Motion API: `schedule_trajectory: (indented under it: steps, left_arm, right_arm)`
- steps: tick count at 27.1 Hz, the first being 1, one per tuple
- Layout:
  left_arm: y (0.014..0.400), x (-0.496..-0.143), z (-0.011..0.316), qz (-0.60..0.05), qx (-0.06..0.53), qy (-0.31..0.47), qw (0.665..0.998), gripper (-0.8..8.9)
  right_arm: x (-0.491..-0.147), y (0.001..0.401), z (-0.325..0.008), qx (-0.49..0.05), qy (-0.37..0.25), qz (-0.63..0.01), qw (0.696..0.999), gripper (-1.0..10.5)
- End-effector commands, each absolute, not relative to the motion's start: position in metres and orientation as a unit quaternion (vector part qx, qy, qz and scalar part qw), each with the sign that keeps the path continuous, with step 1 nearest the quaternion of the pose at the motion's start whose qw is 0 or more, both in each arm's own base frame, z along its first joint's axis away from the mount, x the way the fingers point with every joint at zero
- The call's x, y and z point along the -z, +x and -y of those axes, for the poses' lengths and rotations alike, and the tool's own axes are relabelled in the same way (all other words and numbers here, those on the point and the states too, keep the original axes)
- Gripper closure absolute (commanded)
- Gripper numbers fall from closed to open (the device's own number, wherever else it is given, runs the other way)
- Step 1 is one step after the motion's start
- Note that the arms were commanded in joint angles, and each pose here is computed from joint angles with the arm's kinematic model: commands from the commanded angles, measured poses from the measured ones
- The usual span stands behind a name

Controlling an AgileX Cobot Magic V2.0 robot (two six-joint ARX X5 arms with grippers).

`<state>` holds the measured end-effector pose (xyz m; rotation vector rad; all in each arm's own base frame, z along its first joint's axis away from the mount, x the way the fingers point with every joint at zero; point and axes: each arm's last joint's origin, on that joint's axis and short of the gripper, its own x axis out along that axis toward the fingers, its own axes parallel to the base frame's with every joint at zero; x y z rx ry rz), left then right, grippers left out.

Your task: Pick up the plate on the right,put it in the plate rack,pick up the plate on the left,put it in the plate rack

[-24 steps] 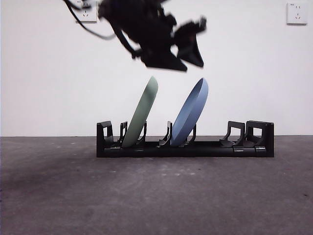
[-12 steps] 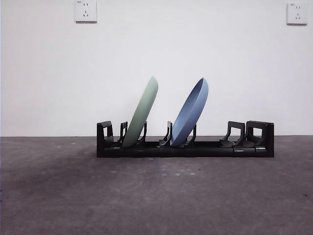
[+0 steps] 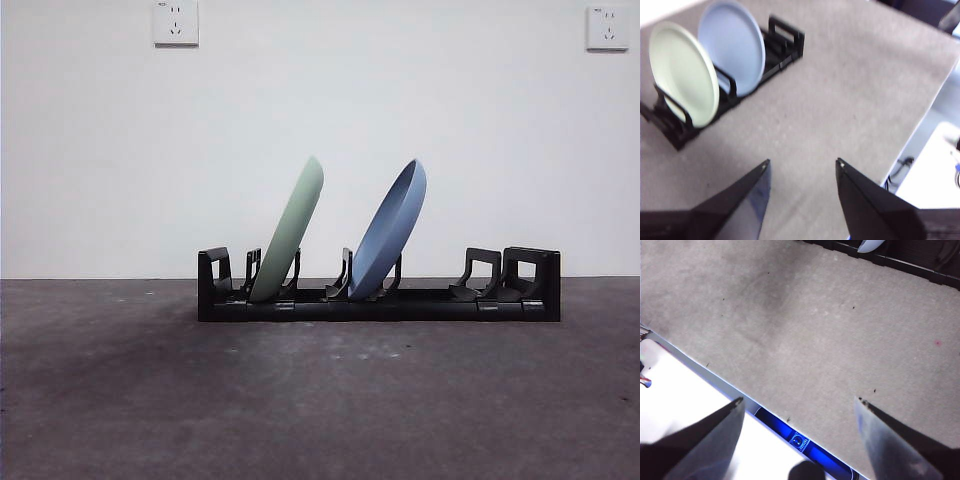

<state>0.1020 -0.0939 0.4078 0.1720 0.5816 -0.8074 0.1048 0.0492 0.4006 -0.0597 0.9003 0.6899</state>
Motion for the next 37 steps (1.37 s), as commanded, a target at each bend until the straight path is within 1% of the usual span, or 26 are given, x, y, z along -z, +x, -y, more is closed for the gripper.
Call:
schedule_trajectory:
  steps: [1, 7, 8, 11, 12, 14, 16, 25, 28, 37]
  left_arm:
    - [0.1038, -0.4070, 0.0955, -0.285, 0.384, 0.082, 0.874, 5.94]
    - [0.1072, -0.4049, 0.0985, -0.293, 0.383, 0.085, 0.872, 5.96]
    - [0.1079, -0.4046, 0.0991, -0.294, 0.383, 0.085, 0.871, 5.98]
    - [0.1083, -0.4043, 0.0994, -0.295, 0.383, 0.086, 0.871, 6.09]
    - [0.1083, -0.4043, 0.0994, -0.295, 0.383, 0.086, 0.871, 6.76]
    - [0.1083, -0.4043, 0.0994, -0.292, 0.386, 0.093, 0.870, 8.24]
    - [0.1082, -0.4043, 0.0995, -0.292, 0.386, 0.094, 0.870, 8.21]
    - [0.1083, -0.4043, 0.0994, -0.292, 0.385, 0.094, 0.870, 8.18]
    - [0.1083, -0.4043, 0.0994, -0.292, 0.385, 0.094, 0.870, 8.18]
    - [0.1084, -0.4043, 0.0993, -0.292, 0.384, 0.095, 0.871, 8.18]
  right_arm:
    - [-0.3976, 0.1027, -0.0490, -0.335, -0.031, -0.437, 0.834, 5.7]
    - [-0.3976, 0.1026, -0.0490, -0.335, -0.031, -0.437, 0.834, 5.8]
    - [-0.3976, 0.1026, -0.0490, -0.335, -0.031, -0.437, 0.834, 6.1]
    - [-0.3977, 0.1025, -0.0490, -0.338, -0.037, -0.434, 0.834, 7.7]
    - [-0.3977, 0.1025, -0.0490, -0.340, -0.040, -0.433, 0.834, 8.2]
    - [-0.3976, 0.1025, -0.0490, -0.341, -0.043, -0.432, 0.834, 8.9]
    - [-0.3977, 0.1025, -0.0490, -0.342, -0.045, -0.431, 0.834, 9.5]
    - [-0.3984, 0.1035, -0.0493, -0.345, -0.050, -0.423, 0.836, 9.6]
    - [-0.3986, 0.1038, -0.0493, -0.336, -0.038, -0.427, 0.839, 9.5]
    - [-0.3978, 0.1069, -0.0498, -0.327, -0.044, -0.429, 0.841, 9.5]
